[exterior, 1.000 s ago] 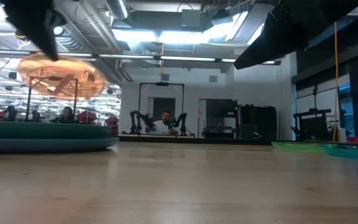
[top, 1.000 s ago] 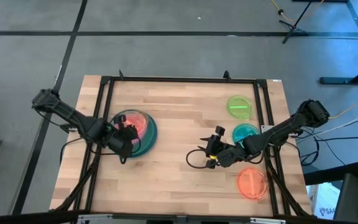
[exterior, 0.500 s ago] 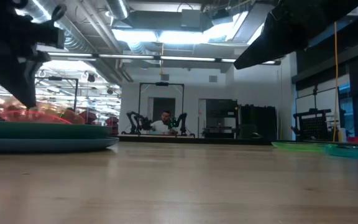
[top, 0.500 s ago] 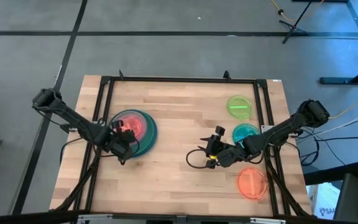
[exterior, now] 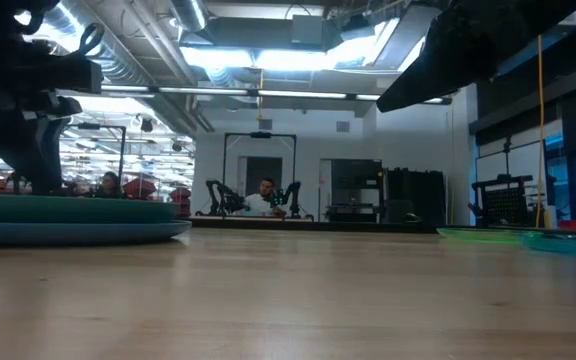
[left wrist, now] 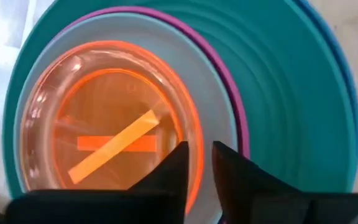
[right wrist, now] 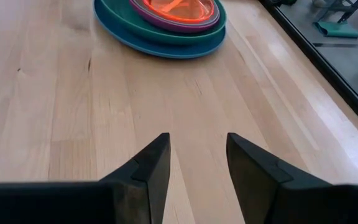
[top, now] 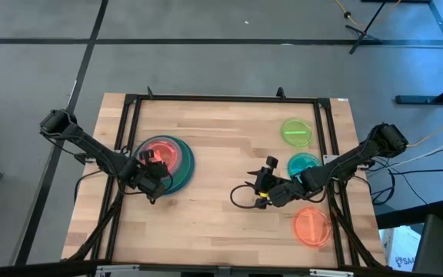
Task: Stack plastic plates
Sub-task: Stack the small blue plate on top of the small orange plate
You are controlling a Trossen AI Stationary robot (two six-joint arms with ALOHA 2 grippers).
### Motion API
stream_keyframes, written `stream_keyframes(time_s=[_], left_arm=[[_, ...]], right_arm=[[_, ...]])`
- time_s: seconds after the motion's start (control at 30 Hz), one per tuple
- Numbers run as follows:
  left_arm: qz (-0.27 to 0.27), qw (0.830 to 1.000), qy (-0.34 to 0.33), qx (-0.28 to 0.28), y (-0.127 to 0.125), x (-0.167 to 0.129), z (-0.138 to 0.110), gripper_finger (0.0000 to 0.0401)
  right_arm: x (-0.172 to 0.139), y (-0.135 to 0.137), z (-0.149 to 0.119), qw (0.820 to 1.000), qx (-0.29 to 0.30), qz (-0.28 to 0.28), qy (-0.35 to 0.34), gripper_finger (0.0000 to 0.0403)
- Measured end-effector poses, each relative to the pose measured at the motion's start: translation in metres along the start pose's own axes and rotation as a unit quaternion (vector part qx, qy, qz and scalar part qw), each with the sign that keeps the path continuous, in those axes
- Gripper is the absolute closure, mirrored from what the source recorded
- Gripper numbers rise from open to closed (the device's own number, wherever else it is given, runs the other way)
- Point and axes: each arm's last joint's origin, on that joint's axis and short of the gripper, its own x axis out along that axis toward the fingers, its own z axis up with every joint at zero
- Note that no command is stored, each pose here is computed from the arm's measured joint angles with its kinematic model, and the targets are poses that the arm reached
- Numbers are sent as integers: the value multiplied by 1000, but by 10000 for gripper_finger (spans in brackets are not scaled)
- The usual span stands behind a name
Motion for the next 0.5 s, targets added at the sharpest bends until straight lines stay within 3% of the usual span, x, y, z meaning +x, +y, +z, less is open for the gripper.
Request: stream_keyframes(time_s=[0.23, 0.37, 0.5], left_arm=[[-38, 999, -15, 21, -5, -11, 12, 282], [-64, 992, -102, 40, -14, -18, 30, 279], [-109, 970, -208, 55, -25, -22, 47, 278]], right_arm=[[0, 0, 0, 1000, -2, 0, 0, 254], [0, 0, 0, 1000, -4, 0, 0, 254], [0, 0, -1, 1000, -10, -2, 5, 254]])
